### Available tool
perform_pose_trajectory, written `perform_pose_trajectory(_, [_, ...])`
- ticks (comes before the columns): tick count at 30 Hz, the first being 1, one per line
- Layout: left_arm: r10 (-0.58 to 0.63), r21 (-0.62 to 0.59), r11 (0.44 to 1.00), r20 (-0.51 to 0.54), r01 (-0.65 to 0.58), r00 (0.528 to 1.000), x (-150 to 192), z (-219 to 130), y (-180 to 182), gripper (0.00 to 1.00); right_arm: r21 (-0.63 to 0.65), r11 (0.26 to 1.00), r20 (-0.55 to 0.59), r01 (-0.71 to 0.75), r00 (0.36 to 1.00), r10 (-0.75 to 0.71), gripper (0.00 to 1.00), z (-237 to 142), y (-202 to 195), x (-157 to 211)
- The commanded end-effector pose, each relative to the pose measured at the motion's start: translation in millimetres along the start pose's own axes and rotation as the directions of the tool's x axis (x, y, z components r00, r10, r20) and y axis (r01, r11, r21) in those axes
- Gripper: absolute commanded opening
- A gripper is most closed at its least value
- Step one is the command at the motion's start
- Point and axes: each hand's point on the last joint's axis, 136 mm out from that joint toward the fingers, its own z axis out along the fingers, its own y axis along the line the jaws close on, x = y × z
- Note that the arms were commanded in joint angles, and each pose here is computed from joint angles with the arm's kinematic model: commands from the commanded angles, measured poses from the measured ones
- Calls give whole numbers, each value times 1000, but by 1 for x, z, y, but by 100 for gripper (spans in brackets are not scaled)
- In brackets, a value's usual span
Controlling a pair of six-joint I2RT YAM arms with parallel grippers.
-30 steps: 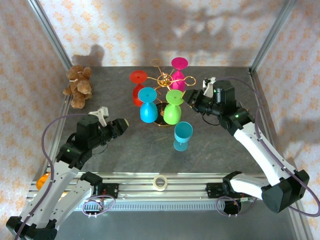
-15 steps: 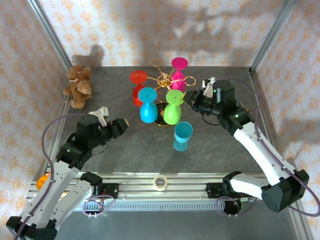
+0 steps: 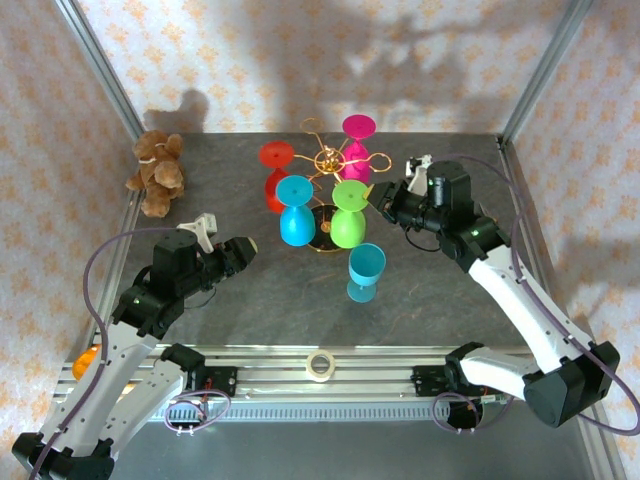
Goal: Take the wine glass off the wine glass rack
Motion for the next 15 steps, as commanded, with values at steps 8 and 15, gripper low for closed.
perform_pose_trajectory(8, [7,25,1000,59,-9,998,-13,-9,-12,47,-32,999,15,14,1000,-13,4,-13,14,-4])
perform_pose_trajectory(15, [6,27,1000,63,-7,998,-14,-10,-12,47,-70,998,13,-6,1000,6,0,-14,22,-4])
